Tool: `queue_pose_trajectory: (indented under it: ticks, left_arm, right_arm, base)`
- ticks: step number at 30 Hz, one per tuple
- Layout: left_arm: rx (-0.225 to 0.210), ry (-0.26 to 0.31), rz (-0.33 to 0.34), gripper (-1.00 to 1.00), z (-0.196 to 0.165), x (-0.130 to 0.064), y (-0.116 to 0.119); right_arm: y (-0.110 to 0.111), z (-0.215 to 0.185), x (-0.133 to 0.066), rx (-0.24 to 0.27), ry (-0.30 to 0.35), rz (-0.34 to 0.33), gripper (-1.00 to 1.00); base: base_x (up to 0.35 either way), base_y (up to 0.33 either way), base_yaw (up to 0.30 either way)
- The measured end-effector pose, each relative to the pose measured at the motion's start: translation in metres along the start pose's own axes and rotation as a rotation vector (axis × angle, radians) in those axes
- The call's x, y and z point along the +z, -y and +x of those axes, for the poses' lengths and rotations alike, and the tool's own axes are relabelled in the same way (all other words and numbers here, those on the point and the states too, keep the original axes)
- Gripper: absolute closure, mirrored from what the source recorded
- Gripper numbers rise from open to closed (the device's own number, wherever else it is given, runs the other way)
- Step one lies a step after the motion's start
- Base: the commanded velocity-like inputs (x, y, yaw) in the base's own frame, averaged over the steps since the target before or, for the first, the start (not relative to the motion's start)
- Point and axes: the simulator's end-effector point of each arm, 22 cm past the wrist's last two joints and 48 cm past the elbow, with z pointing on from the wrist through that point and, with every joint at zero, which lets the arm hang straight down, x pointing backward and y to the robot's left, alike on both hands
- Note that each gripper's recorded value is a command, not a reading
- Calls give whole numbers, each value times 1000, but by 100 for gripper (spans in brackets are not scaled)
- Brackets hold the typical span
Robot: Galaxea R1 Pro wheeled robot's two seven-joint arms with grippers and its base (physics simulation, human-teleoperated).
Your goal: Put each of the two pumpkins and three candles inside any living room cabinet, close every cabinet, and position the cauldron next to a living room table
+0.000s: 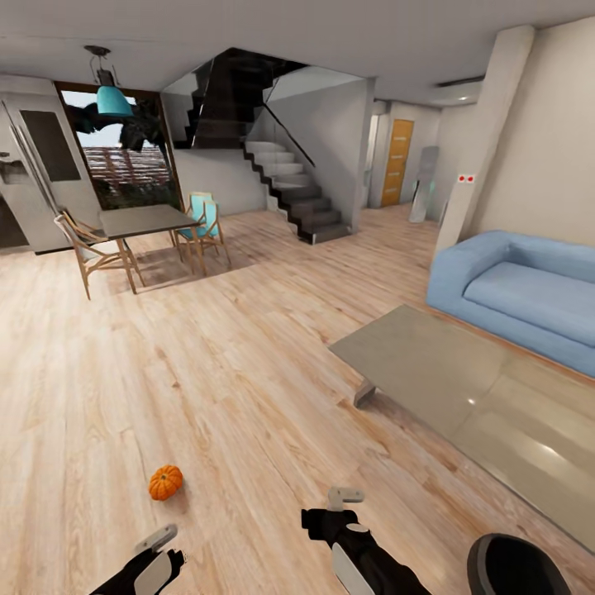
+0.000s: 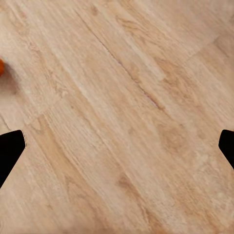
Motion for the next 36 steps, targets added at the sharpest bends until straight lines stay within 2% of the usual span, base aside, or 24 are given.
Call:
queue_pose_trajectory:
  ticks: [9, 17, 20, 24, 30, 36]
  left_arm:
    - [-4, -6, -4, -100, 2, -14, -3]
    - [2, -31, -16, -100, 15, -15, -6]
    - [21, -77, -74, -100, 38, -11, -33]
    - [36, -99, -113, -100, 56, -8, -58]
    - [16, -70, -140, -100, 79, -6, -79]
    - [27, -86, -178, -100, 111, -6, -110]
  right_arm:
    - [-1, -11, -13, 1, 16, 2, -100]
    - [12, -3, -11, 2, 23, 27, -100]
    - [10, -5, -12, 5, 36, 16, -100]
    - [10, -7, -12, 4, 43, 13, -100]
    - [9, -10, -14, 4, 50, 11, -100]
    - [9, -13, -15, 3, 56, 11, -100]
  base:
    - [0, 0, 225]
    - [0, 0, 225]
    - [0, 0, 225]
    - [0, 0, 225]
    - [0, 0, 225]
    - [0, 0, 225]
